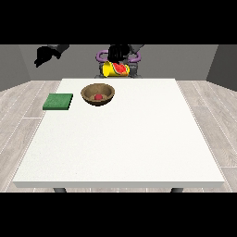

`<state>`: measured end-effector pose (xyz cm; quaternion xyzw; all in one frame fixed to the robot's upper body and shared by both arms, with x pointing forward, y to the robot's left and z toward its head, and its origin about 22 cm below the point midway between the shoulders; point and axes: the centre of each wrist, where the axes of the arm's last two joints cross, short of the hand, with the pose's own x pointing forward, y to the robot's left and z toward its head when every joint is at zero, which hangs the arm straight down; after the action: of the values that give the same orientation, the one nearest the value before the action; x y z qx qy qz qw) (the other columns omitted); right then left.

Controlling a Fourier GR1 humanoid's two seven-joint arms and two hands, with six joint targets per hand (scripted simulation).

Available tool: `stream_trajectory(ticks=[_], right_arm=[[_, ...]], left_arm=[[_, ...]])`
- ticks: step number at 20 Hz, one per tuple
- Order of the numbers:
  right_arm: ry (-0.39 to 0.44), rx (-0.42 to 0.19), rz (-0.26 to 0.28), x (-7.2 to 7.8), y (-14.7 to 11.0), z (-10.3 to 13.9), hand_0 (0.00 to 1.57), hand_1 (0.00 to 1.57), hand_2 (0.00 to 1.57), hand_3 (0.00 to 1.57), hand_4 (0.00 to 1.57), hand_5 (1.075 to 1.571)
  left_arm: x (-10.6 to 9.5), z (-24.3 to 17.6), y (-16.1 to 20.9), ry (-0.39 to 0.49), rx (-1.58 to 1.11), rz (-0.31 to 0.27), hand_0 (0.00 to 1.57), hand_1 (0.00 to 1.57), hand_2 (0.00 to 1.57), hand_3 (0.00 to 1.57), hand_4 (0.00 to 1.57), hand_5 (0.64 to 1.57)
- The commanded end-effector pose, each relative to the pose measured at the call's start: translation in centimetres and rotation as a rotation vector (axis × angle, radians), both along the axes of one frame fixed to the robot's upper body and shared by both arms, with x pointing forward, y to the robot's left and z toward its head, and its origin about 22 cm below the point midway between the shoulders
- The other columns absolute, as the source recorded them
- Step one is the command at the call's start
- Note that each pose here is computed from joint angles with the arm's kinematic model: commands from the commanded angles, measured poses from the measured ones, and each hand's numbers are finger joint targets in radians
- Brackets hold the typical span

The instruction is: Pick the cup and pour the ball into the bowl, then pick the bowl and place it on the pad

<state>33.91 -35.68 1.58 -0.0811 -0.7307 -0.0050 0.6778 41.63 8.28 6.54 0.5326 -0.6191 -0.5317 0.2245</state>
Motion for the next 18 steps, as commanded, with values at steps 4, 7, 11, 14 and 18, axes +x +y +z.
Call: stream_trajectory(ticks=[4,7,11,14,18], right_arm=[[0.031,-0.007,-0.066,-1.1,0.1,-1.3,0.0,0.0,0.48,0.64,0.56,1.566],[0.001,0.003,-0.023,-0.3,3.2,-1.0,0.0,0.0,0.49,0.72,0.58,1.567],[-0.048,0.068,0.013,0.6,6.4,-0.8,0.0,0.0,0.56,0.67,0.59,1.571],[-0.023,0.061,0.028,0.7,6.4,-0.9,0.0,0.0,0.46,0.58,0.62,1.57],[-0.002,0.13,-0.007,-0.1,7.0,-2.5,0.0,0.0,0.44,0.47,0.66,1.571]], left_arm=[[1.0,1.4,8.4,-0.018,-0.383,0.063,1.55,1.55,1.57,1.57,1.2,1.482],[0.9,1.4,10.1,0.036,-0.532,0.058,1.53,1.53,1.57,1.57,1.35,1.43],[0.4,1.2,10.0,0.198,-0.837,-0.032,1.0,1.0,1.46,1.49,1.39,1.287],[0.4,3.9,5.9,0.275,-1.316,-0.105,0.44,0.44,0.0,0.0,0.93,1.516],[1.3,7.8,8.8,0.375,-1.635,-0.301,0.0,0.0,0.0,0.0,0.52,1.56]])
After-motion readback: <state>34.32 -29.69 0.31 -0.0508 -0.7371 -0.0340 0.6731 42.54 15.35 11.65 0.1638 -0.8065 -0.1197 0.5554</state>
